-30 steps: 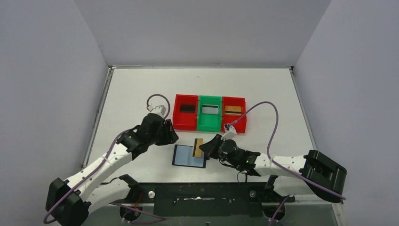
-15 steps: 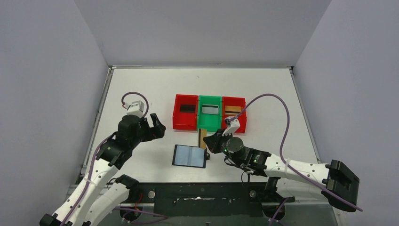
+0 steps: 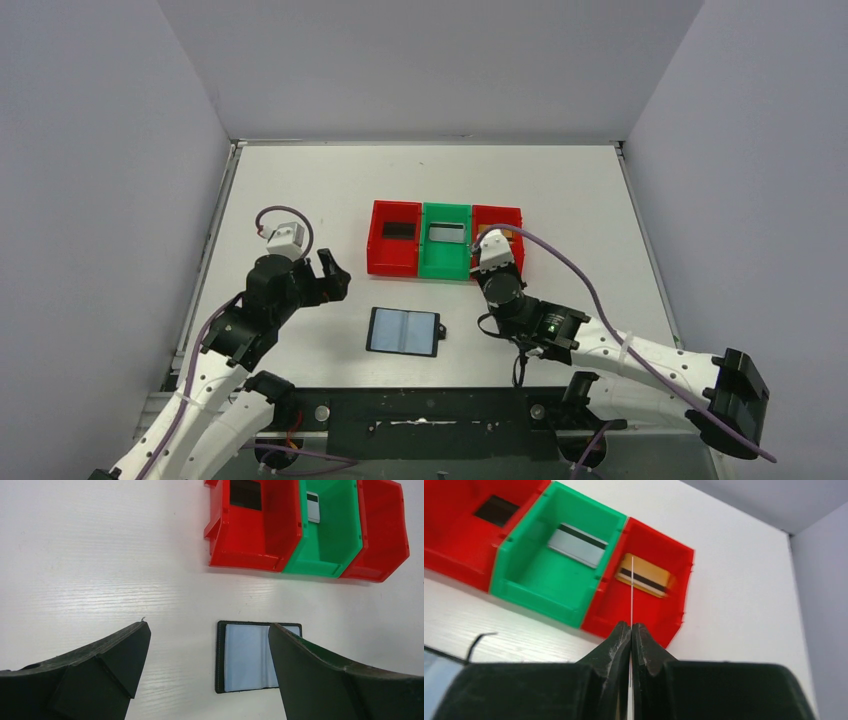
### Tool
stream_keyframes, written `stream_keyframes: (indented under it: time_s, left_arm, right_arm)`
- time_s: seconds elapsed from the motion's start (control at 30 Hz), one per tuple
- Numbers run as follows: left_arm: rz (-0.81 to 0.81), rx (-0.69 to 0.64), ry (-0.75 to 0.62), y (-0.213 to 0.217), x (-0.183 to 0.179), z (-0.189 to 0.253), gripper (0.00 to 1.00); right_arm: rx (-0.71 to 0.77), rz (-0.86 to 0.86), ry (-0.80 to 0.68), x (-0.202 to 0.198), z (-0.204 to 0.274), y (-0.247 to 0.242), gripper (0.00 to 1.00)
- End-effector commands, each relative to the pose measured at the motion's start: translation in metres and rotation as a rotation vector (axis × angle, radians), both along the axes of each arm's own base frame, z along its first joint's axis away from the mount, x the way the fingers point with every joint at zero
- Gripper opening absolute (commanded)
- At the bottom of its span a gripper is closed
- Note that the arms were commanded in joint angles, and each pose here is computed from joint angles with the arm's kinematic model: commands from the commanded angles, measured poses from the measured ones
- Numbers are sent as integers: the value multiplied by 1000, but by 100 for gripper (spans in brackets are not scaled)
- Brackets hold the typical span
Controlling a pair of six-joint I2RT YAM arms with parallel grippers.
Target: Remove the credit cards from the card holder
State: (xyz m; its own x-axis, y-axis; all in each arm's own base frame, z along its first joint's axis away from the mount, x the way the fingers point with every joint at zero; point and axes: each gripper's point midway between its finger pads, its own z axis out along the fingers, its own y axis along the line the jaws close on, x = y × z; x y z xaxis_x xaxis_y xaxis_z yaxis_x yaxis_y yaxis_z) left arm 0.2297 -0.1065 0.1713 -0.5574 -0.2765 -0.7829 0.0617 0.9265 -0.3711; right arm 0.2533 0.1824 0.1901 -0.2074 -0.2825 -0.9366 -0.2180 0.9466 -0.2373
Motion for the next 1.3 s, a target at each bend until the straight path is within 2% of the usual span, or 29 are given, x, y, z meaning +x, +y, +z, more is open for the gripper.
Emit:
stream_keyframes:
  time_s: [0.0,0.13,0.2,0.3,0.4,0.7,0.83,1.27]
  left_arm:
    - [1,-21,-78,-2,10,17,91]
    - [-6,-26,-76,-5,12,15,91]
    - [-8,-23,-67,-5,11,13,91]
    - [-6,-23,-67,-5,11,13,91]
    - [-2,-21,-70,-4,11,13,91]
    - [4,-19,-67,-2,11,11,91]
    - [7,-19,-70,-2,11,12,91]
    - [-1,-24,-64,-4,11,11,90]
  right_arm:
    - [-265,135,-75,22,37,-13,0]
    - [-426,306,-40,31,34,-13,0]
    - [-493,440,32,29,24,-9,0]
    - [-504,613,121,24,17,-3,0]
    - [-556,728,135,18,13,0,0]
    - [-772,735,247,46,-13,-20,0]
    - [-847,700,242,67,-14,-27,0]
    - [-875,743,226,109,-31,-32,0]
